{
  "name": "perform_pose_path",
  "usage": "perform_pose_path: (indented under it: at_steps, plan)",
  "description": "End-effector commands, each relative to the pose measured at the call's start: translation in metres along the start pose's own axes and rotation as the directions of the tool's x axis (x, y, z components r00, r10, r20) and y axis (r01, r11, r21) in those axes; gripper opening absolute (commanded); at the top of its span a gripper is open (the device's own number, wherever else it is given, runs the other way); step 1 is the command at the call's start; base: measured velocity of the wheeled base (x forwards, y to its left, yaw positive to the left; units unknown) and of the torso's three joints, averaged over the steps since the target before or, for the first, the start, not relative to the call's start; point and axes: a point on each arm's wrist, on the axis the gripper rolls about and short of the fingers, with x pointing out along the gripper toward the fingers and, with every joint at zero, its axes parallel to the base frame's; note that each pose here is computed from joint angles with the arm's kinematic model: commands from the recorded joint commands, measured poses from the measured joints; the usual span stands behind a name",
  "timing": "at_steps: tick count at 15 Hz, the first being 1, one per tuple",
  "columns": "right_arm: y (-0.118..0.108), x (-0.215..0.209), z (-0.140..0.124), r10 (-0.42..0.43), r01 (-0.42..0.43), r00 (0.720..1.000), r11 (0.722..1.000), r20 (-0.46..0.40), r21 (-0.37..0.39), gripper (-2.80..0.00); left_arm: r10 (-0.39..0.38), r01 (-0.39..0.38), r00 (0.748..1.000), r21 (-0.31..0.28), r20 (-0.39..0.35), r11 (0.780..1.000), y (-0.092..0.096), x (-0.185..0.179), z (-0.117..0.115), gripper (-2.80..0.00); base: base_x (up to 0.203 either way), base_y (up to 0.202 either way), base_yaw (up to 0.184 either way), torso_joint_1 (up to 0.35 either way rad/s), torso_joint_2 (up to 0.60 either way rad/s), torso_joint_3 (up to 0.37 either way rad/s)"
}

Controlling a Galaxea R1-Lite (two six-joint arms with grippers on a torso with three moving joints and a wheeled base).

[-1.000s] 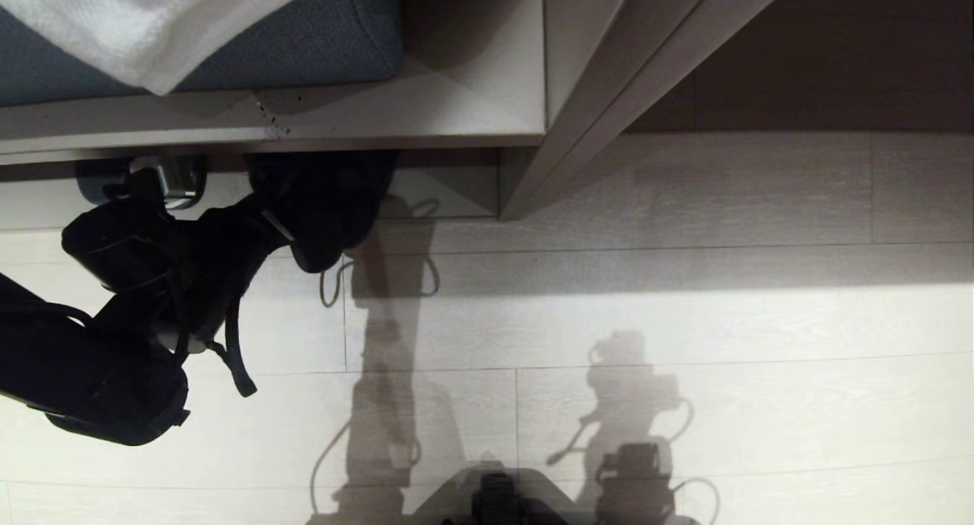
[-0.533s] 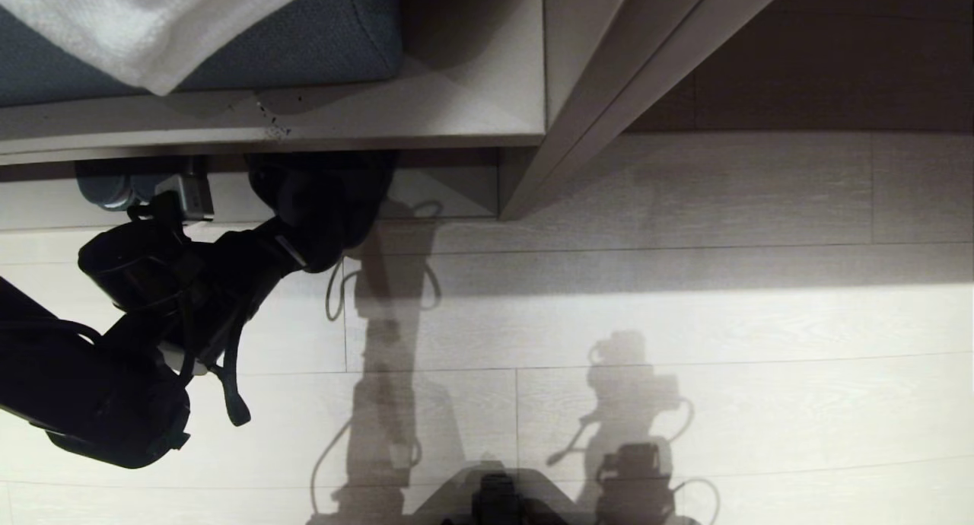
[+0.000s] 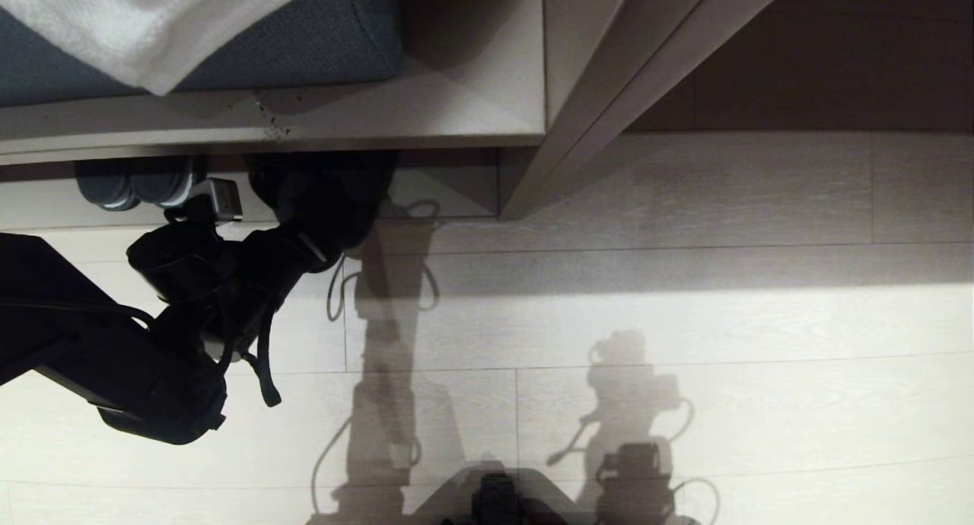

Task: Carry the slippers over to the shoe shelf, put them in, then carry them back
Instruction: Pick up the slippers in the shoe cabinet

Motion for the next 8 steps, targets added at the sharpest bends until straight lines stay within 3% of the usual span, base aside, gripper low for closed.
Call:
perform_pose_path:
  at_steps: [1,4,8]
  plan:
    - [0.000,0.000,-0.012,0.000,0.000,1.000,1.000,0.000,0.000,-2.80,-0.002,0.002,1.000,-0.005,0.008,1.000,0.003,0.009,-0.007,0.00,0.000,0.000,0.000,0.000,0.00,0.000]
    - [0.000,0.000,-0.012,0.000,0.000,1.000,1.000,0.000,0.000,-2.80,-0.008,0.009,0.999,-0.008,0.034,1.000,0.004,0.021,-0.008,0.00,0.000,0.000,0.000,0.000,0.00,0.000]
    - [0.000,0.000,-0.012,0.000,0.000,1.000,1.000,0.000,0.000,-2.80,0.012,-0.010,0.992,-0.014,0.122,1.000,-0.001,0.035,0.001,0.00,0.000,0.000,0.000,0.000,0.00,0.000]
